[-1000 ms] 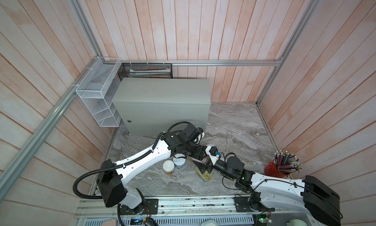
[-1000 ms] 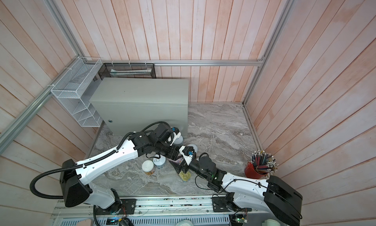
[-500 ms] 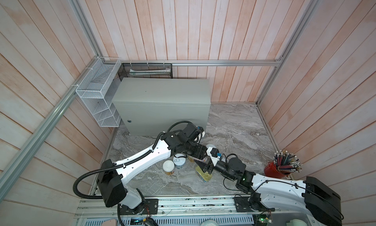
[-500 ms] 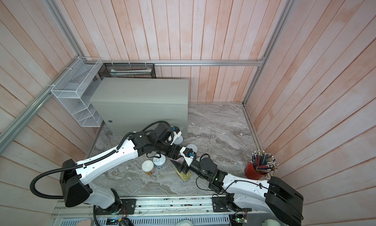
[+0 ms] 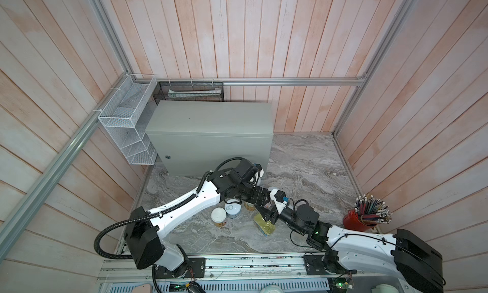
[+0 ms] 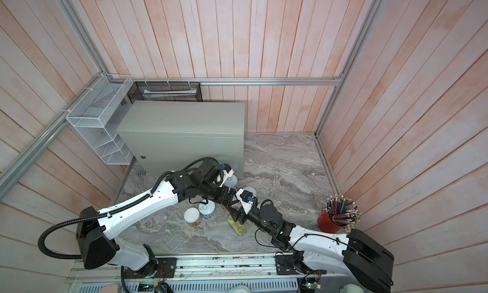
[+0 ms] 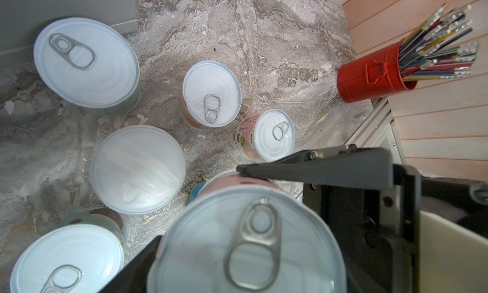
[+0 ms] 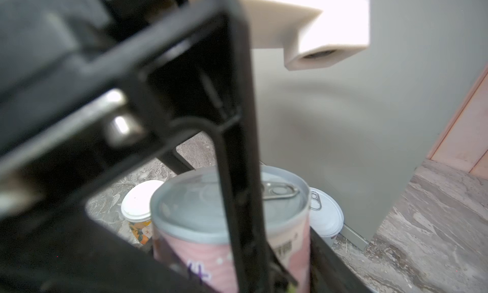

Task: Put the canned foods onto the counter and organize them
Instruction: 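Close the right gripper on the pink can and open the left gripper, then carry the pink can onto the cabinet with the right gripper while the left retracts, then open the right gripper and withdraw it toward the cans on the table, then lower the right gripper over the gold tin while the left hovers over cans, then close the right gripper on the end of the gold tin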

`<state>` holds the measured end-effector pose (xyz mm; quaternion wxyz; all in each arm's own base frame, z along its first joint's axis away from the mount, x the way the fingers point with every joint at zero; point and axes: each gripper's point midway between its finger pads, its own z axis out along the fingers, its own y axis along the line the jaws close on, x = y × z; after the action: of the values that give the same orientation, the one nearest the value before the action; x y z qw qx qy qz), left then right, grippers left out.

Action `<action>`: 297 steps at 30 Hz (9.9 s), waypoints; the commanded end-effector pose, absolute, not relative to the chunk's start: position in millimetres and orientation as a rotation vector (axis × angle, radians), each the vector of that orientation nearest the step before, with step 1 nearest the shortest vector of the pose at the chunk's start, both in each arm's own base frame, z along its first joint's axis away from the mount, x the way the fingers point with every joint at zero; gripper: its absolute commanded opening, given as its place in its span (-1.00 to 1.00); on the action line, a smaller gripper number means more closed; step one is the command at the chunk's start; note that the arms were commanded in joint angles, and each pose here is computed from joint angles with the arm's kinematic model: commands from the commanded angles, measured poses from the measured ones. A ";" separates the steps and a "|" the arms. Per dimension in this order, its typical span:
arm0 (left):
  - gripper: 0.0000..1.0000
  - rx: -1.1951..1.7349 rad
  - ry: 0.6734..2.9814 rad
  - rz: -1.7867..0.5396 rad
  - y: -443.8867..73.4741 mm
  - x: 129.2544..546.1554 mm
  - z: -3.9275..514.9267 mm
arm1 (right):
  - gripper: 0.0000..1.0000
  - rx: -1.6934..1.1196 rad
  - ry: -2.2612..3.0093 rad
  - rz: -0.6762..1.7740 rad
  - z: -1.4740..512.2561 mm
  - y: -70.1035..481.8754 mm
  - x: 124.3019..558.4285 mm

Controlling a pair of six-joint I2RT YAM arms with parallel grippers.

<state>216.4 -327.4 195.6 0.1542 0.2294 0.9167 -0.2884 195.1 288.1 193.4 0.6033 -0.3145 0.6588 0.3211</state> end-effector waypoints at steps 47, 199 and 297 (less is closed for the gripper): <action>1.00 0.078 2.143 -0.706 -193.8 231.6 267.7 | 0.31 -0.455 1.304 0.719 404.7 274.6 237.4; 1.00 0.551 2.676 -0.664 -337.6 189.9 129.8 | 0.88 0.086 2.152 0.708 179.2 124.1 209.3; 1.00 0.262 2.455 -0.780 -240.6 227.7 169.6 | 0.23 -0.560 2.356 0.458 49.0 263.9 122.2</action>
<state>227.0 -248.2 171.3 0.2638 0.0954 0.9112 -0.3018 121.3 252.8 41.9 0.3312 -0.2083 0.9054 0.1645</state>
